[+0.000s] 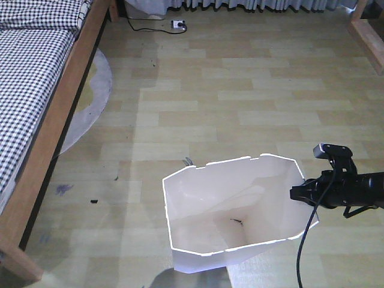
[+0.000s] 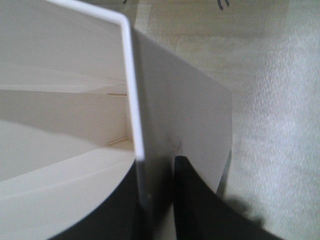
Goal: Move trash bin to bedside with robot
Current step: 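Keep holding the bin and drive up beside the bed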
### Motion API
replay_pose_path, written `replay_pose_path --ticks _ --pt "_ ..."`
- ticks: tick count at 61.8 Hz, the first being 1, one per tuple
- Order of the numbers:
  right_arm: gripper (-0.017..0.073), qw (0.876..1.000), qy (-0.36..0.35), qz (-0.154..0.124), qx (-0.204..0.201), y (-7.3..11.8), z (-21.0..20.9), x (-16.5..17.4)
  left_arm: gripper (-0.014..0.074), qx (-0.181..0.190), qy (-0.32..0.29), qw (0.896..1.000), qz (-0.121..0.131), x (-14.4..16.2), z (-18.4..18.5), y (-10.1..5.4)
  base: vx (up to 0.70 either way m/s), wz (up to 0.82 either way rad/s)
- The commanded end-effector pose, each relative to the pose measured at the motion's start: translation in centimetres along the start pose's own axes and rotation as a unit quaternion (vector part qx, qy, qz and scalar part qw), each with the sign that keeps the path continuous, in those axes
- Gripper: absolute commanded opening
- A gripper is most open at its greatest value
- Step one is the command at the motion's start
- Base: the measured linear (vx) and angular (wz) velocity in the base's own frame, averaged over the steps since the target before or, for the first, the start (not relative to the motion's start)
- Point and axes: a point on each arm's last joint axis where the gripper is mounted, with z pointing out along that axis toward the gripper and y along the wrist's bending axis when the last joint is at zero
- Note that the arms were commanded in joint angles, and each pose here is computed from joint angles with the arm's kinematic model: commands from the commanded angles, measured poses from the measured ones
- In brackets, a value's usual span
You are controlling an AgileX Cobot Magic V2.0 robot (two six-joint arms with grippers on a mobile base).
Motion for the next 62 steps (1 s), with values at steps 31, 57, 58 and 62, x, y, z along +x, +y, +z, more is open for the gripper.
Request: replay_pose_path --ticks 31,57,58,62 --pt "-0.0006 0.992 -0.09 0.006 -0.094 2.26 -1.69 -2.66 -0.0006 0.006 -0.027 1.0 -0.006 0.23 0.17 -0.17 0.44 0.0" --pt "-0.0006 0.992 -0.09 0.006 -0.094 2.26 -1.69 -2.66 -0.0006 0.006 -0.027 1.0 -0.006 0.23 0.17 -0.17 0.44 0.07" --pt "-0.0006 0.992 -0.09 0.006 -0.094 2.26 -1.69 -2.66 -0.0006 0.006 -0.027 1.0 -0.006 0.23 0.17 -0.17 0.43 0.09" --pt "-0.0006 0.992 -0.09 0.006 -0.094 2.26 -1.69 -2.66 -0.0006 0.006 -0.027 1.0 -0.006 0.23 0.17 -0.17 0.42 0.08"
